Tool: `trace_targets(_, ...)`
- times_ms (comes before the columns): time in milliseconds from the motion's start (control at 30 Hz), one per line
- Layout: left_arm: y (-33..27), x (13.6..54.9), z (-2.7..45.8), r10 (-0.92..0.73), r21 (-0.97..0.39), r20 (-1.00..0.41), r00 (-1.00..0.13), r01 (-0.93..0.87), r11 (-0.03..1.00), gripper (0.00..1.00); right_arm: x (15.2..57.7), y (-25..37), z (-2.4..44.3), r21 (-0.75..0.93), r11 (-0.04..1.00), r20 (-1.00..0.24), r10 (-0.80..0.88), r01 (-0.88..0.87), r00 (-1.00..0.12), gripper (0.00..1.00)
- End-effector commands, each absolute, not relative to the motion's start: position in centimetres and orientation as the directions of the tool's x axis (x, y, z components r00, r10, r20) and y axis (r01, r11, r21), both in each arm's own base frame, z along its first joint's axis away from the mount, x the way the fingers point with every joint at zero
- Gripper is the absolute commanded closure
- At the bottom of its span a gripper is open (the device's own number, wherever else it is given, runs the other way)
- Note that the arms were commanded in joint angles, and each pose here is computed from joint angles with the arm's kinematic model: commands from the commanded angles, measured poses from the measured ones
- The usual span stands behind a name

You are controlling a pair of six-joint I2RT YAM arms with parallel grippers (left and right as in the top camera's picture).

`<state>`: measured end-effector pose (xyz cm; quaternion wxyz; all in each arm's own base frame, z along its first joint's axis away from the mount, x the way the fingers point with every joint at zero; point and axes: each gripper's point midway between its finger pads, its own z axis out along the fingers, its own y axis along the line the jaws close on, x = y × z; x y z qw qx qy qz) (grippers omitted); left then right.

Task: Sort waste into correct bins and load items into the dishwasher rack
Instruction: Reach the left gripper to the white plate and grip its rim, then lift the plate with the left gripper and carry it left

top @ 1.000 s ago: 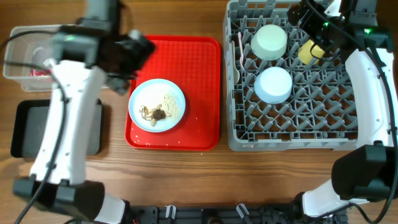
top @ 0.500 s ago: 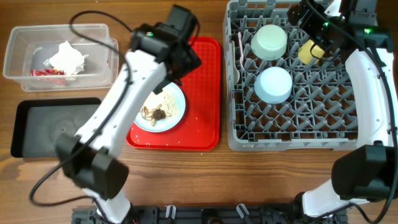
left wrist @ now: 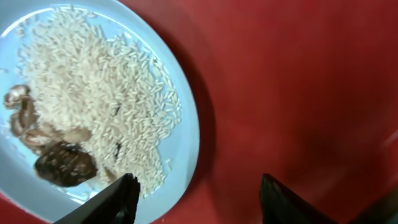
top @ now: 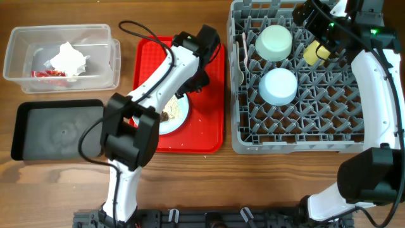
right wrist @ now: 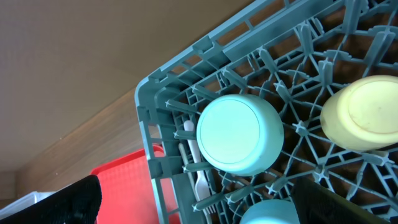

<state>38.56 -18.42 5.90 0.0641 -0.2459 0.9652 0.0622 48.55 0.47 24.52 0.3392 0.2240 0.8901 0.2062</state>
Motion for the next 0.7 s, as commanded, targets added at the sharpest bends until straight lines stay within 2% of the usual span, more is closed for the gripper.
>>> trace_targets(0, -18.3, 38.8, 3.6, -0.462, 0.124, -0.143, -0.875, -0.479, 0.869, 0.38, 48.6, 0.3, 25.1, 0.516, 0.815, -0.525, 0.544, 0.264, -0.654, 0.0)
trace_targets(300, -17.8, 37.7, 1.0, -0.459, 0.185, -0.104, -0.883, -0.47, 0.863, 0.56, 48.6, 0.3, 25.1, 0.516, 0.815, -0.525, 0.544, 0.264, -0.654, 0.0)
trace_targets(667, -17.9, 37.2, 0.0, -0.452, 0.197, -0.095, -0.887, -0.461, 0.865, 0.6, 48.6, 0.3, 25.1, 0.516, 0.815, -0.525, 0.544, 0.264, -0.654, 0.0)
